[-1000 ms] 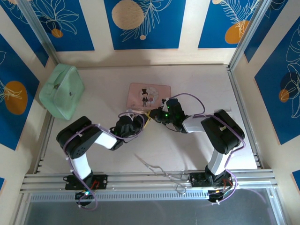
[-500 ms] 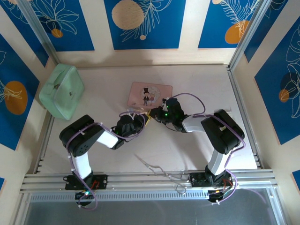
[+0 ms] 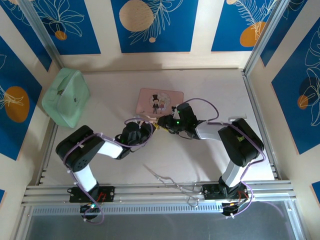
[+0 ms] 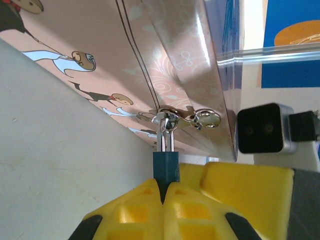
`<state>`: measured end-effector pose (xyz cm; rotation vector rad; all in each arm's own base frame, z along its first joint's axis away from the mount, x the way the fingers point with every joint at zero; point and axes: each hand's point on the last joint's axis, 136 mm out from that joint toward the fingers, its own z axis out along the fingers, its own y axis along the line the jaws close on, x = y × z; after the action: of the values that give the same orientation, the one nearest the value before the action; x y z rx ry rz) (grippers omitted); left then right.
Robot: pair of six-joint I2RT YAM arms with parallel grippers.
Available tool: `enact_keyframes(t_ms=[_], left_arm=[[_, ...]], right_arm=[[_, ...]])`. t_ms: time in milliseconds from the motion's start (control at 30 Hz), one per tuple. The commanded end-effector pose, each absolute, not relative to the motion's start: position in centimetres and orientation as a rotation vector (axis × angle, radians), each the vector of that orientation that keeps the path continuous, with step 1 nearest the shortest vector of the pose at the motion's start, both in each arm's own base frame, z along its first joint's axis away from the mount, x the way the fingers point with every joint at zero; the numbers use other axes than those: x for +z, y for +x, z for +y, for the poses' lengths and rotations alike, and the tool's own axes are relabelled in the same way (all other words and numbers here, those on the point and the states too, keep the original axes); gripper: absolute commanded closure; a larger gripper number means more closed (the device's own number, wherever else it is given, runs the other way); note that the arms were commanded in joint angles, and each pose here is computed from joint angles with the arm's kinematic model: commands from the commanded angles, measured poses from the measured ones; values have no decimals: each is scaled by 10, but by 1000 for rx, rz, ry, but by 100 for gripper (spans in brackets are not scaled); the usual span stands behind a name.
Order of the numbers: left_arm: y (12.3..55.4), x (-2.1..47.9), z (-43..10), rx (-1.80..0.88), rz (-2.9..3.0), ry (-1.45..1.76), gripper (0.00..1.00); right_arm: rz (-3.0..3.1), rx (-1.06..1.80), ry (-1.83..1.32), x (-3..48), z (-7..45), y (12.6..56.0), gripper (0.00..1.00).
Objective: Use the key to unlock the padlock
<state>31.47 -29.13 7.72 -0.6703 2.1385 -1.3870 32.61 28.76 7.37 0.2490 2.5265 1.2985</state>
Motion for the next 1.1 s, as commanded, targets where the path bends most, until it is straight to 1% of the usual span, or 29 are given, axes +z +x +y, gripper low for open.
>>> enact_keyframes(t_ms=[0, 267, 467, 700, 767, 933, 1067], left_arm=[[298, 59, -285, -1354, 2236, -630, 100], [283, 53, -293, -1405, 2291, -574, 100], [285, 54, -298, -1473, 2250, -604, 100], [283, 53, -294, -1479, 2240, -627, 100], [281, 52, -291, -1469, 2244, -627, 100], [279, 52, -288, -1456, 2244, -630, 100], [278, 52, -287, -1459, 2244, -626, 100]], right_arm=[[2795, 1259, 374, 31, 260, 287, 54], [2782, 1221, 301, 46, 231, 296, 53], [2795, 1289, 222, 49, 251, 282, 55], [2646, 1412, 300, 59, 271, 286, 53], [2649, 1371, 311, 60, 272, 285, 53], [2654, 1177, 356, 61, 254, 282, 51], [2637, 1167, 284, 74, 254, 278, 51]])
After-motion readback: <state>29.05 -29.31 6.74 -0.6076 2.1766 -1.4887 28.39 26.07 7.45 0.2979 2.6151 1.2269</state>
